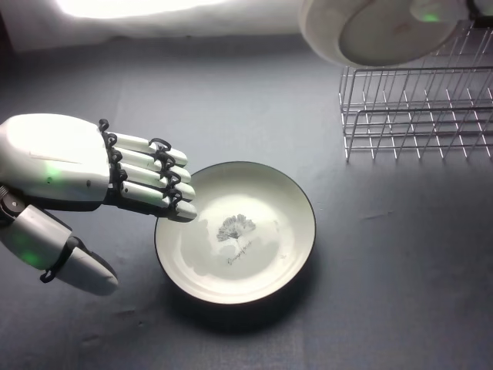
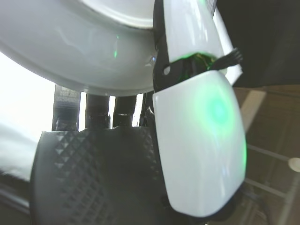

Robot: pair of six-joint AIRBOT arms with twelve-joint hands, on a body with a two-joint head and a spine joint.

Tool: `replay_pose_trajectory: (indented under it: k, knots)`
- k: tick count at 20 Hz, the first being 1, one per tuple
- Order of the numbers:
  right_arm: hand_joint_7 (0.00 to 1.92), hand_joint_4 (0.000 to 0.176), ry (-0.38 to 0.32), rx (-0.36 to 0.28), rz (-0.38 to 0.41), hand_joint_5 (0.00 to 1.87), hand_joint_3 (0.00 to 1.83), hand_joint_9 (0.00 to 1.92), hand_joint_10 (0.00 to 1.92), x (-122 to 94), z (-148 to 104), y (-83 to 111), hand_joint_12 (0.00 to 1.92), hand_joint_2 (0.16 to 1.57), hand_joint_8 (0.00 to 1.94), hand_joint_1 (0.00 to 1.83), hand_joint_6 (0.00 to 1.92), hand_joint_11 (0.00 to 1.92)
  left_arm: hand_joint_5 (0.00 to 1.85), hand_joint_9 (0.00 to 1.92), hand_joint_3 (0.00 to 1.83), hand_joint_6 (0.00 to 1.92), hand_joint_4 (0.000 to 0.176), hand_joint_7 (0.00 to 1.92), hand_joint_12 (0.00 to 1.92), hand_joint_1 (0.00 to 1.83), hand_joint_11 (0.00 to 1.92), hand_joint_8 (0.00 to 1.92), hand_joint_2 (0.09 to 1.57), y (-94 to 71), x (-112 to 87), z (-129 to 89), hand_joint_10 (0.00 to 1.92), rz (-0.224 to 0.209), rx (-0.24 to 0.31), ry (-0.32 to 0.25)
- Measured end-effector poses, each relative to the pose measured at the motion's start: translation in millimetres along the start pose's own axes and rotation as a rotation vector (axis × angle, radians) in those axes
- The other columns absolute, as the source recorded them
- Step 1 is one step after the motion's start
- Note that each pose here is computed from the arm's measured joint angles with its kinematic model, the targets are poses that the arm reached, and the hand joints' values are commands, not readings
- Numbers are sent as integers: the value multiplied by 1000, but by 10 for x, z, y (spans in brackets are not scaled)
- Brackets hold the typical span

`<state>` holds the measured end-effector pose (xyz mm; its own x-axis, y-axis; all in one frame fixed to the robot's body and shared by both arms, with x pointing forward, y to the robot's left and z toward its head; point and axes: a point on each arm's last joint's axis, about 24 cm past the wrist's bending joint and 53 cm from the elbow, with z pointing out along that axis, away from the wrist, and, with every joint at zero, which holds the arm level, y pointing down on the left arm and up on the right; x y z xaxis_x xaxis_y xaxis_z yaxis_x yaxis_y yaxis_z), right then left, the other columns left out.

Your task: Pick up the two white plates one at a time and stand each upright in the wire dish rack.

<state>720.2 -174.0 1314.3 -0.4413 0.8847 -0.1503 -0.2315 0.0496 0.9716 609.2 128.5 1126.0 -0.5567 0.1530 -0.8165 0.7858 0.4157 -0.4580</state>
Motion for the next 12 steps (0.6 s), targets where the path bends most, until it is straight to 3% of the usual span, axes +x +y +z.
replay_pose_trajectory:
  k: [2,3,4,5,6,7,8,9,10,12]
  knots:
    - [1148,0,-15,7,-4,1100,1,986,1095,-85,-21,-16,1225,1057,589,1385,776,761,166,83,0,0,0,135,68,0,1,0,1138,15,22,-1,0,-4,-5,3]
    - [1160,0,-24,9,-8,1142,2,1052,678,-134,-27,-21,1213,1045,642,1277,740,767,156,76,0,0,0,126,66,0,0,0,1139,24,50,1,0,-13,-7,6]
    - [1178,0,-35,12,-11,1120,0,1014,980,-194,-39,-27,1206,1051,559,1365,748,770,170,84,0,6,0,141,69,0,2,6,1139,28,96,22,3,-15,-6,16]
    - [1166,0,-46,15,-15,1132,7,1052,632,-256,-59,-30,1184,1044,632,1272,759,763,164,78,0,3,0,135,69,0,0,3,1140,26,123,46,1,-14,-5,24]
    - [1148,22,-66,24,-12,1129,0,1123,401,-355,-99,-68,1165,1055,672,1251,774,762,165,75,1,3,0,131,68,0,0,2,1143,7,185,68,0,-20,2,37]
    - [1174,0,-76,31,-15,1120,0,1022,926,-409,-122,-98,1166,1051,557,1360,758,768,161,69,1,1,0,125,49,0,0,1,1143,2,217,77,0,-23,5,44]
    - [1182,0,-84,50,-27,1114,0,1003,1031,-464,-155,-162,1167,1050,529,1382,763,771,161,69,1,1,0,126,44,0,0,2,1144,8,232,82,1,-26,3,46]
    - [1185,0,-91,75,-40,1145,3,1063,616,-518,-196,-252,1146,1040,585,1278,746,776,166,76,2,3,0,131,46,0,3,4,1145,16,243,83,4,-20,1,49]
    - [1176,17,-98,89,-48,1152,0,1143,369,-562,-221,-305,1119,1043,610,1257,746,792,168,75,2,4,0,132,46,0,1,4,1146,17,242,90,3,-19,1,47]
    - [1160,28,-109,115,-64,1128,0,1207,190,-639,-263,-412,1118,1050,646,1248,784,788,159,67,2,3,0,124,17,0,1,3,1149,22,247,113,3,-9,-1,47]
